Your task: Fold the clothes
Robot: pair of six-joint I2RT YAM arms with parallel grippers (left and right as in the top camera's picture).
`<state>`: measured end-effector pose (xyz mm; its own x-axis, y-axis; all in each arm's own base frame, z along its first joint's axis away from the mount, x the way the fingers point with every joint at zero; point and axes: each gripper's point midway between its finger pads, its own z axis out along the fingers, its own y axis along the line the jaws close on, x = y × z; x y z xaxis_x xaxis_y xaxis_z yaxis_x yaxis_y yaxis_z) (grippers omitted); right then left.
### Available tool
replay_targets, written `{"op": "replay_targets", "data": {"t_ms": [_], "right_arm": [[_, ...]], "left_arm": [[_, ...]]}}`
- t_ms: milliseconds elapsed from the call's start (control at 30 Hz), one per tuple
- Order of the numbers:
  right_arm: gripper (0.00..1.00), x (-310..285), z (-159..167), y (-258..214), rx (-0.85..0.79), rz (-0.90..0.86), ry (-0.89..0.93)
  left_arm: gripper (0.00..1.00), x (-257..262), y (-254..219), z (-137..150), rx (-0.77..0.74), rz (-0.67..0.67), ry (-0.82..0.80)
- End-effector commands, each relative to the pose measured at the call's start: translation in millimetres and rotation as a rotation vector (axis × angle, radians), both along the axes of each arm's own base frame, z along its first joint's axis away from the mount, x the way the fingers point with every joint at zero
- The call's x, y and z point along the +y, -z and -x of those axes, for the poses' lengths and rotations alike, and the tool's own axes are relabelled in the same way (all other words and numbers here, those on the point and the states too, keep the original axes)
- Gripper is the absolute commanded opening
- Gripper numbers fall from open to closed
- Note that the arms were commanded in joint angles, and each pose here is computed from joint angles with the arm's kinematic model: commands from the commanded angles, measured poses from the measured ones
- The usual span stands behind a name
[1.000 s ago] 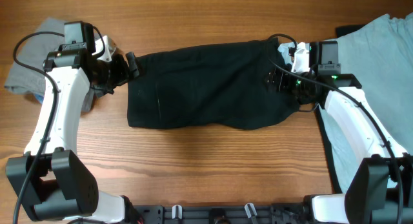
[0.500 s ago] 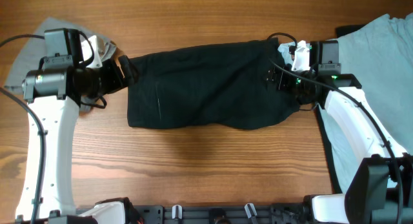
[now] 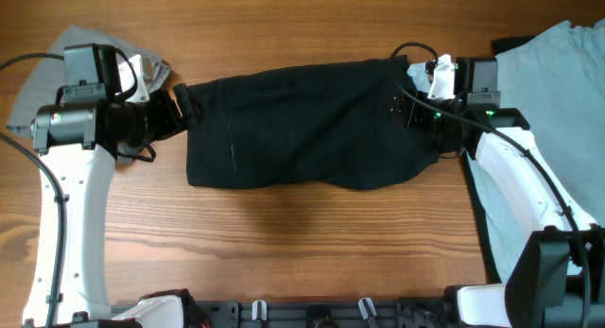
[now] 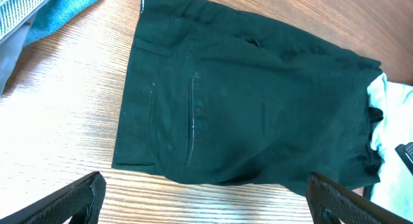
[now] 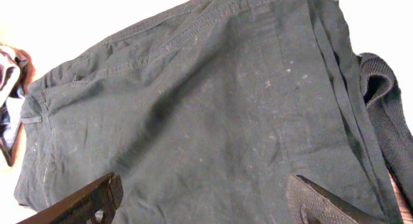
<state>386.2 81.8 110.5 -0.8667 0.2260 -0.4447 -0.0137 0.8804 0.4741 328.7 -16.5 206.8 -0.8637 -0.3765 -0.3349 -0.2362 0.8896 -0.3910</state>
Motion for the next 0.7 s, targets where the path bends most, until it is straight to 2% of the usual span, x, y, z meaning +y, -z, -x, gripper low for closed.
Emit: {"op": "replay_targets", "data": {"t_ms": [0,100,167,367,533,667], "right_arm": [[0.82,3.6,-2.9,-6.9,-0.013,-0.019,-0.004],[0.66,2.7,3.1,-0.2,0.026,-0.016,0.002],[0.49,0.6,9.2,9.3,0.063,-0.004,0.008],[0.16,-3.6,23.6,60.0,0.223,0.019,0.026],[0.07,-3.2,31.0,102.9,0.343,0.015,0.036],[0.06,-2.9,40.7,118.6,0.407,0.016,0.033]], "left_arm": [[1.0,5.3,-0.3,-0.3,-0.009,-0.03,-0.003],[1.0,11.1,9.6,-6.5,0.011,-0.056,-0.013],[1.0,11.5,20.4,-11.5,0.038,-0.053,-0.011],[1.0,12.1,81.1,-29.8,0.177,-0.046,0.042],[1.0,11.7,136.4,-35.7,0.294,-0.039,0.099],[1.0,11.5,179.2,-35.9,0.382,-0.025,0.109]]}}
